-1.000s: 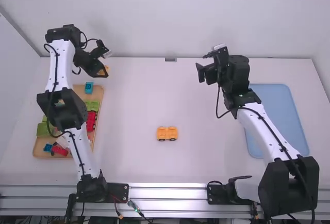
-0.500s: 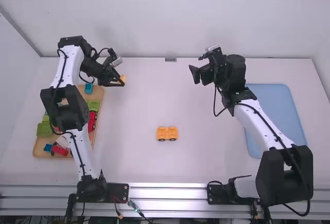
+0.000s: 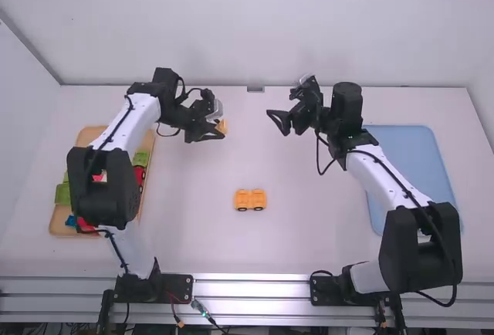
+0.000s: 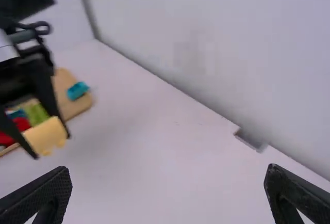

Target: Assemble lego blocks to make yellow taxi

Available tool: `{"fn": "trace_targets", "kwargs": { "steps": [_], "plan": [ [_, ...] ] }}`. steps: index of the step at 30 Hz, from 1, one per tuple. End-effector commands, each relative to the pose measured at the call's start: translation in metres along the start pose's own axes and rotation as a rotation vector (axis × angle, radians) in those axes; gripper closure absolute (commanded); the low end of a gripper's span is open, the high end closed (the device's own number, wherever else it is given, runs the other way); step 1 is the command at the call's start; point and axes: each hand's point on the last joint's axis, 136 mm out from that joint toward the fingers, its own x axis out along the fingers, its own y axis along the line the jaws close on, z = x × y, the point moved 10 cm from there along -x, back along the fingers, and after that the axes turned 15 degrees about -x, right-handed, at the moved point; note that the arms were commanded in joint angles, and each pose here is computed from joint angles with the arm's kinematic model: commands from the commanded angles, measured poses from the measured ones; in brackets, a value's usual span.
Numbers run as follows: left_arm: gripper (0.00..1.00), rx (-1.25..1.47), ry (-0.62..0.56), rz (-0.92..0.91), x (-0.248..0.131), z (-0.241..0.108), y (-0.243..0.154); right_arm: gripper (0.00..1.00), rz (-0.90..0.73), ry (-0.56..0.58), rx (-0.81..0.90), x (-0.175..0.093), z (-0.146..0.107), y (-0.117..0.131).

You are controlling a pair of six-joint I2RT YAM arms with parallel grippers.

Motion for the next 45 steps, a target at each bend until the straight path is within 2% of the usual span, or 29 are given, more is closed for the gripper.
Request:
{"fn": "trace_targets", "kwargs": {
  "steps": [1,5,7,11,14,21,25,27,30,33,40,45],
  "plan": [
    [0.98,-0.043,-0.132,-0.109,0.011,0.009,-0.015,0.01,0.151,-0.096,-0.082,0.001,0.015,0.006],
    [0.98,-0.046,-0.206,-0.172,0.034,0.015,-0.019,0.01,0.257,-0.155,-0.166,-0.001,0.017,0.015],
    [0.98,-0.067,-0.239,-0.185,0.055,0.023,-0.021,0.01,0.327,-0.202,-0.267,-0.003,0.013,0.023],
    [0.98,-0.073,-0.29,-0.196,0.073,0.038,-0.023,0.01,0.351,-0.194,-0.285,0.0,0.001,0.026],
    [0.98,-0.137,-0.311,-0.212,0.076,0.045,-0.024,0.01,0.405,-0.231,-0.3,0.004,-0.009,0.028],
    [0.98,-0.142,-0.322,-0.234,0.074,0.043,-0.024,0.04,0.419,-0.27,-0.244,0.009,-0.024,0.012],
    [0.98,-0.102,-0.323,-0.248,0.078,0.042,-0.028,0.14,0.506,-0.368,-0.23,0.001,-0.029,0.001],
    [0.98,-0.065,-0.334,-0.266,0.077,0.042,-0.029,0.17,0.517,-0.371,-0.197,-0.001,-0.032,-0.004],
    [0.98,-0.008,-0.354,-0.292,0.077,0.042,-0.032,0.2,0.535,-0.369,-0.156,0.004,-0.038,-0.006],
    [0.98,-0.011,-0.353,-0.267,0.076,0.041,-0.029,0.23,0.616,-0.409,-0.184,0.007,-0.039,0.0],
    [0.98,0.003,-0.35,-0.248,0.079,0.039,-0.029,0.2,0.587,-0.359,-0.08,0.016,-0.039,0.001],
    [0.98,0.011,-0.353,-0.25,0.082,0.038,-0.03,0.27,0.578,-0.338,-0.039,0.023,-0.037,0.005]
  ]
}}
